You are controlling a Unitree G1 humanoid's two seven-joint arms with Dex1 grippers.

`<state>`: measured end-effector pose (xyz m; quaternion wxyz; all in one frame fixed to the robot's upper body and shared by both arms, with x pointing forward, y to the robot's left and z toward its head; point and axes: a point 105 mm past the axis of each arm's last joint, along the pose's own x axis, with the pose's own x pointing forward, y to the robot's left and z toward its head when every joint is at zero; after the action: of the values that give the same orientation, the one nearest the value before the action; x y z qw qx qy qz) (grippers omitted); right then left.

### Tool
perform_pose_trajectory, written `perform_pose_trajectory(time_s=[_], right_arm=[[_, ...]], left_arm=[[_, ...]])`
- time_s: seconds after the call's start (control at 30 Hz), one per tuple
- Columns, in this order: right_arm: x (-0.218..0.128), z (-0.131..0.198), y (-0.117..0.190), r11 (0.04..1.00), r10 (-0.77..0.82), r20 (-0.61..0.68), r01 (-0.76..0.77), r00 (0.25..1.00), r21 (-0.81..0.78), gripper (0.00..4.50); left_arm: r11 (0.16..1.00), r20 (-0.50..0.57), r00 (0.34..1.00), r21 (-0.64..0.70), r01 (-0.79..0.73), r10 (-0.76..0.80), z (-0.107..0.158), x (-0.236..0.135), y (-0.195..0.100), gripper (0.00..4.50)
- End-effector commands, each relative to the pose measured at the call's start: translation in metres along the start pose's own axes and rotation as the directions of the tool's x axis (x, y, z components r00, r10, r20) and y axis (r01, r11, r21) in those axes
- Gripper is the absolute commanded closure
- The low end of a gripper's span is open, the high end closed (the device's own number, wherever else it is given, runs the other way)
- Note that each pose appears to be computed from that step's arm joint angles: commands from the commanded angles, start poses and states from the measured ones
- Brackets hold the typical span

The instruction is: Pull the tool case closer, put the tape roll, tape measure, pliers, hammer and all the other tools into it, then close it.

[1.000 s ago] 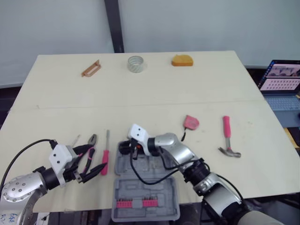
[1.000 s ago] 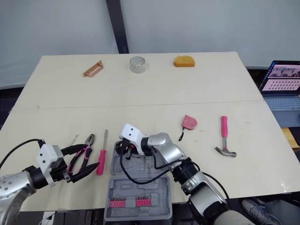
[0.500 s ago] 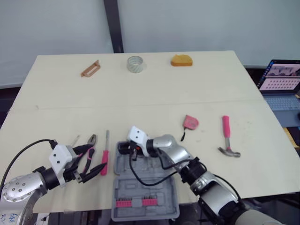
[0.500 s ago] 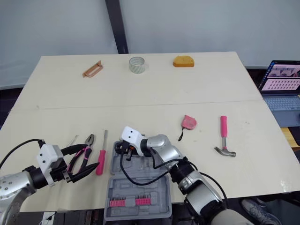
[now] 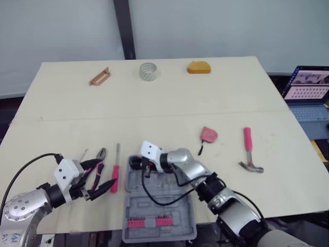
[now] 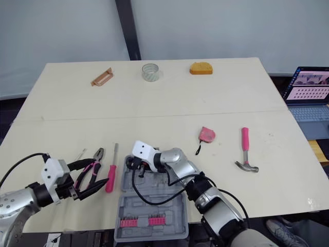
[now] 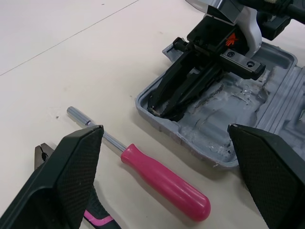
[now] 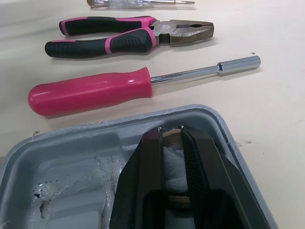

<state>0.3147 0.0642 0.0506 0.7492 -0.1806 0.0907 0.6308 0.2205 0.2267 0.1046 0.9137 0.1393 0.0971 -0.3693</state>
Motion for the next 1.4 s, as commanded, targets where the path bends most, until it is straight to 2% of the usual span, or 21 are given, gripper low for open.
perform_pose_trajectory(time_s=[0.03,0.13,0.27,0.3,0.33,0.4,0.53,0.6,0.77,0.9,0.97,1.07,1.17,1.4], right_arm=[[-0.002,-0.016,0.007,0.996,0.017,-0.002,-0.017,1.0,0.09,3.8],[-0.01,0.015,0.005,0.993,0.029,0.152,-0.046,0.988,0.109,3.8],[-0.041,0.045,-0.007,0.991,-0.002,0.288,-0.037,0.958,0.13,3.8],[-0.053,0.047,-0.01,0.99,-0.014,0.303,-0.03,0.953,0.138,3.29],[-0.069,0.047,-0.013,0.99,-0.03,0.313,-0.016,0.949,0.143,3.02],[-0.102,0.041,-0.019,0.986,-0.063,0.311,0.011,0.949,0.164,2.05],[-0.179,0.006,-0.02,0.969,-0.133,0.201,0.084,0.971,0.232,0.01],[-0.22,-0.014,-0.02,0.947,-0.192,0.125,0.151,0.973,0.282,0.01],[-0.294,-0.053,-0.02,0.872,-0.332,-0.032,0.32,0.943,0.369,0.01],[-0.324,-0.072,-0.019,0.827,-0.399,-0.113,0.411,0.91,0.384,0.01],[-0.352,-0.089,-0.016,0.767,-0.473,-0.187,0.506,0.861,0.394,0.01],[-0.381,-0.107,-0.012,0.698,-0.54,-0.251,0.594,0.803,0.399,0.01],[-0.4,-0.12,-0.009,0.65,-0.581,-0.291,0.648,0.76,0.397,0.01],[-0.415,-0.131,-0.006,0.61,-0.613,-0.325,0.693,0.72,0.384,0.01]], left_arm=[[0.999,0.015,1.0,0.032,0.007,-0.007,0.006,0.001,0.0,0.0],[1.0,0.018,1.0,0.028,0.007,-0.007,0.006,0.002,0.001,0.0],[1.0,0.029,0.999,0.019,-0.019,0.018,0.007,0.004,0.005,0.0],[0.999,0.03,0.999,0.015,-0.033,0.033,0.006,0.004,0.008,0.0],[0.999,0.029,0.998,0.003,-0.051,0.051,0.005,0.001,0.011,0.0],[0.996,0.02,0.996,-0.021,-0.088,0.088,0.0,-0.006,0.018,0.0],[0.976,-0.014,0.979,-0.075,-0.202,0.202,-0.013,-0.034,0.036,0.0],[0.959,-0.049,0.963,-0.09,-0.268,0.264,-0.023,-0.052,0.045,0.0],[0.92,-0.12,0.923,-0.101,-0.378,0.366,-0.04,-0.092,0.063,0.0],[0.893,-0.156,0.894,-0.104,-0.438,0.42,-0.05,-0.116,0.071,0.0],[0.864,-0.196,0.863,-0.111,-0.491,0.466,-0.061,-0.137,0.077,0.0],[0.843,-0.212,0.842,-0.113,-0.525,0.496,-0.067,-0.151,0.08,0.0],[0.837,-0.215,0.835,-0.114,-0.536,0.506,-0.07,-0.154,0.081,0.0],[0.837,-0.215,0.836,-0.118,-0.535,0.504,-0.073,-0.152,0.08,0.0]])
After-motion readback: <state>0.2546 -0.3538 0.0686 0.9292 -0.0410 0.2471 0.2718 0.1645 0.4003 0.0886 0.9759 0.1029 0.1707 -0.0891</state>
